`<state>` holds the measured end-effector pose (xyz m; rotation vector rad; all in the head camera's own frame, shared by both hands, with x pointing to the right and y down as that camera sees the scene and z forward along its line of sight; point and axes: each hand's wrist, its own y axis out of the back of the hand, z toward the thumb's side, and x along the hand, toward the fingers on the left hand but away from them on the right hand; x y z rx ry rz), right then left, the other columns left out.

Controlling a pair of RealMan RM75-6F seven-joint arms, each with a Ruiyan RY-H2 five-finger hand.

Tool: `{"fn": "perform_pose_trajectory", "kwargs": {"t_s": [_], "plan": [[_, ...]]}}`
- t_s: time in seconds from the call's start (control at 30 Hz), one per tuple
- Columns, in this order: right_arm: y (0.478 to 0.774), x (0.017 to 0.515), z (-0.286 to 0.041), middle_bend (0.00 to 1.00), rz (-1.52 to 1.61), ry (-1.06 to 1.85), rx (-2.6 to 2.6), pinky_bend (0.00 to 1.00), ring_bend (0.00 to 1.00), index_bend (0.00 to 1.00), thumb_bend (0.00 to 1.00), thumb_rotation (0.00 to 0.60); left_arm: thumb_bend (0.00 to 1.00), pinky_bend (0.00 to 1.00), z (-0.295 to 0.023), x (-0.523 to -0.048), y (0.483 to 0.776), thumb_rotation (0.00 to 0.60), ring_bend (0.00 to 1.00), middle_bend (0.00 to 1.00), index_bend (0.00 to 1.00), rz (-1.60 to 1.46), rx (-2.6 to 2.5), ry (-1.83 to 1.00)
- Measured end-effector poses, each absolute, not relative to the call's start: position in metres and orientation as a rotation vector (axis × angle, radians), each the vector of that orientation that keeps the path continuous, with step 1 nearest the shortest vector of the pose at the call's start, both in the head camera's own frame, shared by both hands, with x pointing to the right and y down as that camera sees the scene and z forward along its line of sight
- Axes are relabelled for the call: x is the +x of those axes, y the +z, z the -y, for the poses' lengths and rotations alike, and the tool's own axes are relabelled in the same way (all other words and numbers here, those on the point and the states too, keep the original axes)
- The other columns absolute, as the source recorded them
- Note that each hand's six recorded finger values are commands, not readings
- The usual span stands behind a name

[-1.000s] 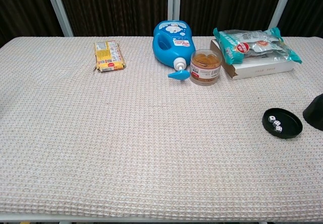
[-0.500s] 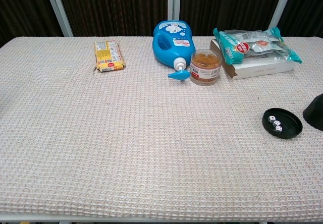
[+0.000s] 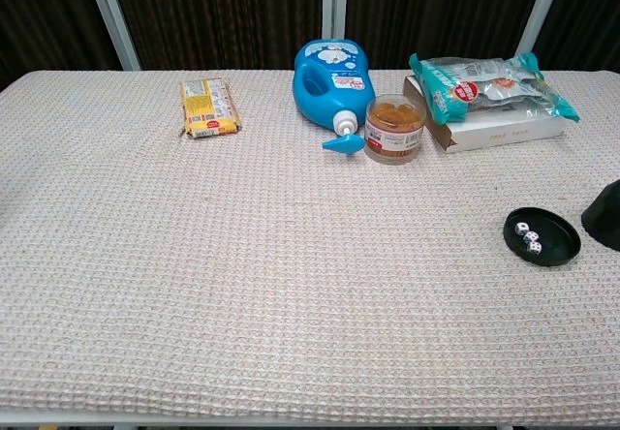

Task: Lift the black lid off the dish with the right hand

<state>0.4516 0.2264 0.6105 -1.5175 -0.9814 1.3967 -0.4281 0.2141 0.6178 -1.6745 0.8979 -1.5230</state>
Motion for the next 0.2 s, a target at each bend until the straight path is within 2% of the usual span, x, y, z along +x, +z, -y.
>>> {"fn": "perform_pose_trajectory", "kwargs": {"t_s": [0.2], "plan": [[0.6142,0.4509,-0.2266,0.03,0.990,1.387,-1.517,0.00,0.00,0.00,0.12,0.600,0.17,0.21,-0.2147,-0.4292,0.6173,0.600,0.00,0.07,0.09,-0.912,-1.659,-1.518]]}}
